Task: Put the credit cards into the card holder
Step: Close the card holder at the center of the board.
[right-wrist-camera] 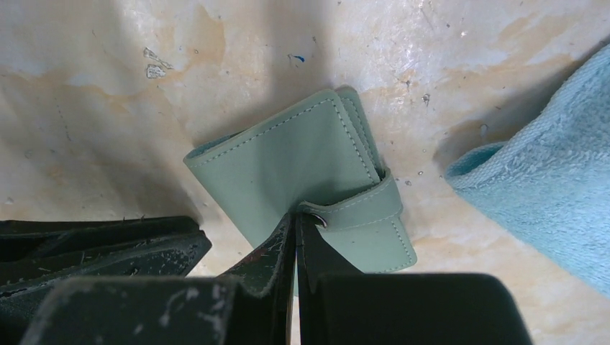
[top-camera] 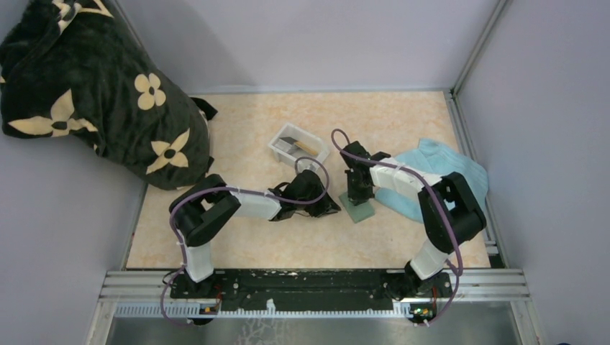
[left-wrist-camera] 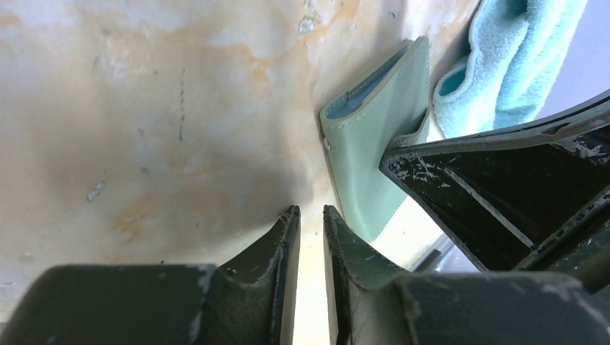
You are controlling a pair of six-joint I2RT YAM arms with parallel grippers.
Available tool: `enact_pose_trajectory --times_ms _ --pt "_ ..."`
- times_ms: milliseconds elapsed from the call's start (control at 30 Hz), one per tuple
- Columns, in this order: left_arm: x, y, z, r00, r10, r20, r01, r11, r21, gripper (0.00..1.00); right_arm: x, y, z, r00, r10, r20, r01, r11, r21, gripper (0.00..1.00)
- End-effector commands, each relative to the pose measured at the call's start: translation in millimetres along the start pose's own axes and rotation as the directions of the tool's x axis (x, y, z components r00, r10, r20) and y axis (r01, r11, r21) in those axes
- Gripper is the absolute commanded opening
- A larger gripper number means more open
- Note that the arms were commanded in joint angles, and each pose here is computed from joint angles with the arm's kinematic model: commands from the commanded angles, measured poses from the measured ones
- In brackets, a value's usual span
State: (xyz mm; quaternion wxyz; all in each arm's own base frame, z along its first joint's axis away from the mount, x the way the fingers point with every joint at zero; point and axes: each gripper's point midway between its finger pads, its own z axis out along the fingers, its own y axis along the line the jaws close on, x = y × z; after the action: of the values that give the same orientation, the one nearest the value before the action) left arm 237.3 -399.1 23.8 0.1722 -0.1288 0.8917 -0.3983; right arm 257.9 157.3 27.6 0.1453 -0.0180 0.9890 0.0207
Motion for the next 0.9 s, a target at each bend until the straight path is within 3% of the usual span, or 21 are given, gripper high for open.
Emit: enact_pose_trajectory --times_ms 0,433,867 --pt "-10 31 -4 0.992 0.129 0.010 -0.125 0.975 -0.182 0.26 6 -8 29 0.996 0.082 -0.034 -0.082 0.997 -0.014 0.03" --pt "-26 -14 -4 0.958 0.286 0.027 -0.280 0.950 -0.140 0.26 24 -19 40 0.971 0.221 -0.091 -0.229 0.970 -0.081 0.02" --pt "-16 -72 -12 0.923 0.384 0.005 -0.384 0.923 0.037 0.26 34 -21 47 0.947 0.299 -0.115 -0.312 0.941 -0.130 0.02"
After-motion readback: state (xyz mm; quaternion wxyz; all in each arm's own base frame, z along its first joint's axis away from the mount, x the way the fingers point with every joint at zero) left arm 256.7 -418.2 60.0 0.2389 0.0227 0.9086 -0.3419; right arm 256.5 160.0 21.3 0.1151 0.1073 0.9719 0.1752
